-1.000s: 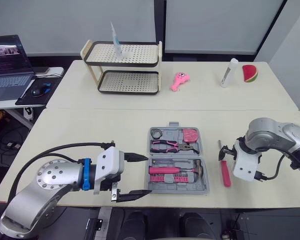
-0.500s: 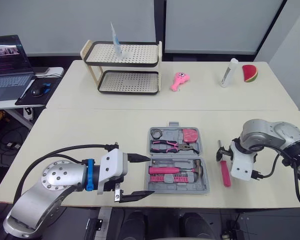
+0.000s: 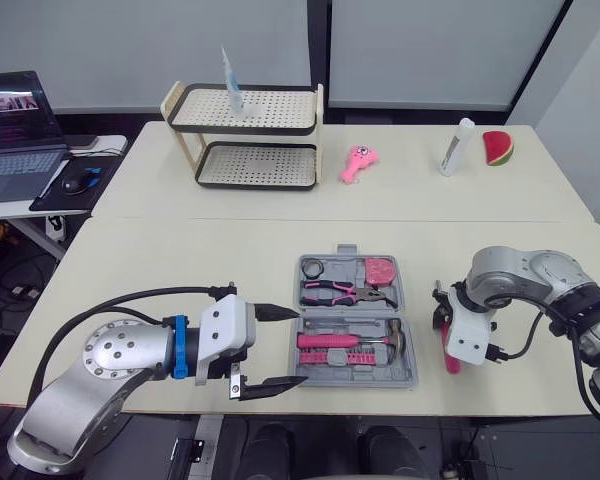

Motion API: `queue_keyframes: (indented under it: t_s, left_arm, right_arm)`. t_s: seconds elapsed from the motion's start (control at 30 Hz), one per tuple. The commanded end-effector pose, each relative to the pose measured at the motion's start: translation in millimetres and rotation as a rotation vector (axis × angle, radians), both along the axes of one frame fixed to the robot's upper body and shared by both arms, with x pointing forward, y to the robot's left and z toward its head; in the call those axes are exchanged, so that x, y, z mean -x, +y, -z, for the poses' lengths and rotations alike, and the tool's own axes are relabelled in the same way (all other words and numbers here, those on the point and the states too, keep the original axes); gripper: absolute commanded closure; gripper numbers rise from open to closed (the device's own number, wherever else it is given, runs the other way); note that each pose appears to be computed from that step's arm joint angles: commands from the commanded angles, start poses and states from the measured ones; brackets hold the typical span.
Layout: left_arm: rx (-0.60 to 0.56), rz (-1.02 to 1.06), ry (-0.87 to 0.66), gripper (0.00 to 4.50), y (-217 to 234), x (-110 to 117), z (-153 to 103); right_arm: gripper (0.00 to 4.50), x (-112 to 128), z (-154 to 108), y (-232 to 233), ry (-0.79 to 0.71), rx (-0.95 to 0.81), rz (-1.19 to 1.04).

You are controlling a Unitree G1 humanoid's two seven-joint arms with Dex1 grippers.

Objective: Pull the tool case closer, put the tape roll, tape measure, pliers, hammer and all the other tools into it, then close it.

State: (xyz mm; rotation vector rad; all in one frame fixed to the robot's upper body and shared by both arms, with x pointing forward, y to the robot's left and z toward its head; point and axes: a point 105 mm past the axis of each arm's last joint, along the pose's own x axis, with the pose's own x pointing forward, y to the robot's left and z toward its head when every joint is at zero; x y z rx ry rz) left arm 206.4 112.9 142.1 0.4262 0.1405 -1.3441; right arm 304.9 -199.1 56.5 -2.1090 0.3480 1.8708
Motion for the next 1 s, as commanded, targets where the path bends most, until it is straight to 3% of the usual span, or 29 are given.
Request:
queue_keyframes:
  t_s: [0.03,0.2,0.43,0.6,0.73,1.0]
  left_arm:
    - [0.012,0.02,-0.028,0.0,-4,0,-4]
    - [0.016,0.023,-0.035,0.0,-5,-2,-4]
    - [0.028,0.031,-0.043,0.0,-8,-6,-3]
    - [0.029,0.038,-0.043,0.0,-10,-7,-1]
    - [0.014,0.055,-0.048,0.0,-13,-6,1]
    - [0.055,0.071,-0.054,0.0,-21,-6,-9]
  right_arm:
    - [3.46,0,-13,-13,-0.019,-0.015,0.069]
    - [3.83,15,-23,-20,0.012,-0.089,0.212]
    - [3.85,45,-36,-56,0.107,-0.216,0.801]
    - [3.85,49,-46,-78,0.163,-0.363,1.285]
    - [3.85,51,-38,-89,0.242,-0.486,1.699]
    - [3.85,35,-25,-89,0.243,-0.667,2.11]
